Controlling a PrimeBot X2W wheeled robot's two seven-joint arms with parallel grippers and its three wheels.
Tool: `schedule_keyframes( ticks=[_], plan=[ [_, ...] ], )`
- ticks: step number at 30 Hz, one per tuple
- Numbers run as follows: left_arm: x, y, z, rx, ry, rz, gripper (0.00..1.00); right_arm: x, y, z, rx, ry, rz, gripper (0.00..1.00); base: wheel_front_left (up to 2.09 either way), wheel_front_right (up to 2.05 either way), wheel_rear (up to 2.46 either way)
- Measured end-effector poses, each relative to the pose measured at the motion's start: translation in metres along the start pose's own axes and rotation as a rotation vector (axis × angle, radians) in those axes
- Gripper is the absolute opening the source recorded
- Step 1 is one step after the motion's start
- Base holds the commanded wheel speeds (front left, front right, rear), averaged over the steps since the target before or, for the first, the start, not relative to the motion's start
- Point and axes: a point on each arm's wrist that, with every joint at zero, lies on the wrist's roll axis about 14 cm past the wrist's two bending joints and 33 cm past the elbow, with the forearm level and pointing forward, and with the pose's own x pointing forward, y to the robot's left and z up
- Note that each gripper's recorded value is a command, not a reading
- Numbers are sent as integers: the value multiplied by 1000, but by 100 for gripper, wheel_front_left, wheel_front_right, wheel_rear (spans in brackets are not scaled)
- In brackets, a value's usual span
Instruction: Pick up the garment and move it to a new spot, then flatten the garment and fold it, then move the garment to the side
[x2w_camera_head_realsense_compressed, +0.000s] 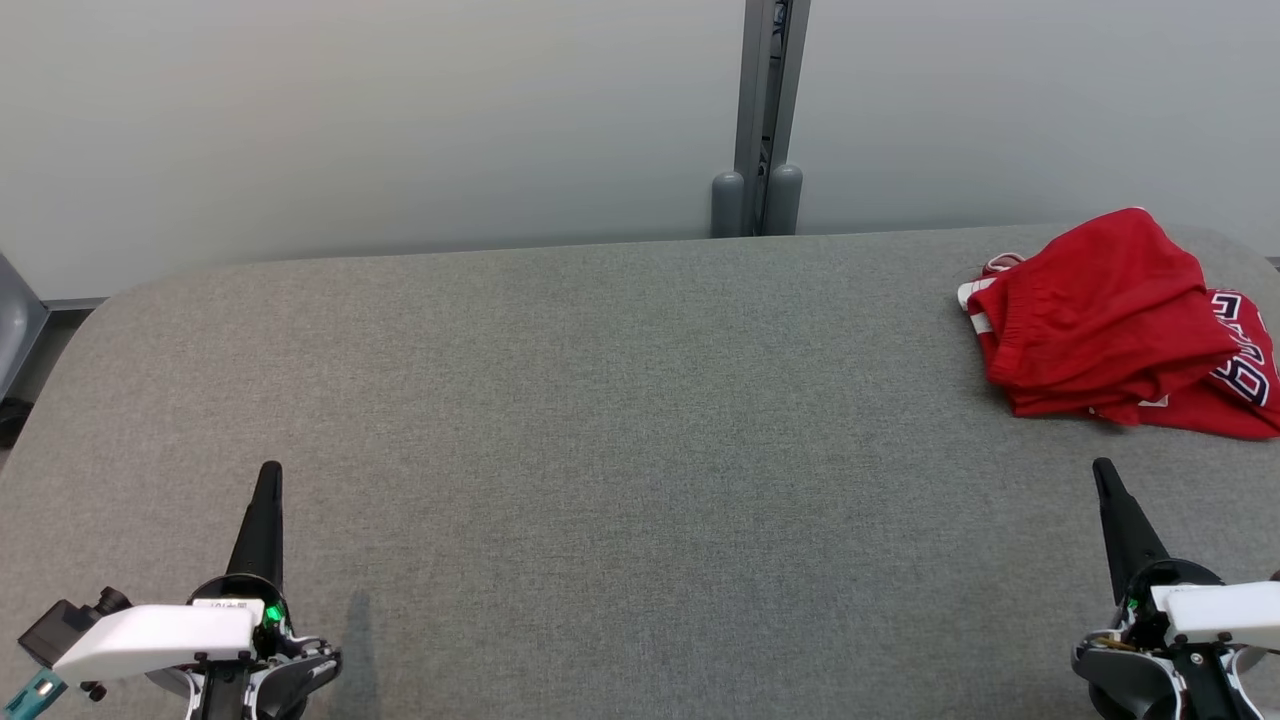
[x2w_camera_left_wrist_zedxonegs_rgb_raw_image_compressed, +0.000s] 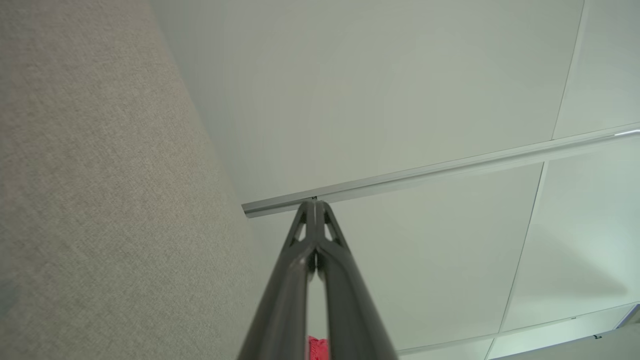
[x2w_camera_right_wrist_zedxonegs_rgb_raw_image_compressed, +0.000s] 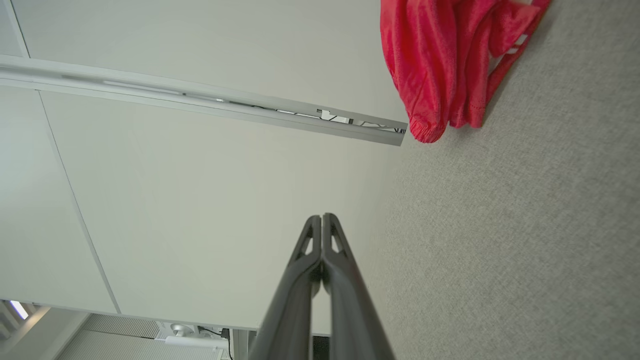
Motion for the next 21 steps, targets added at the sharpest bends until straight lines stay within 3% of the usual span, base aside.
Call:
schedule_keyframes(
  ticks=[21],
  plan=[
    [4,-7,1,-133,13,-26,0,2,1,1,141,4,10,0,0,0,0]
  ],
)
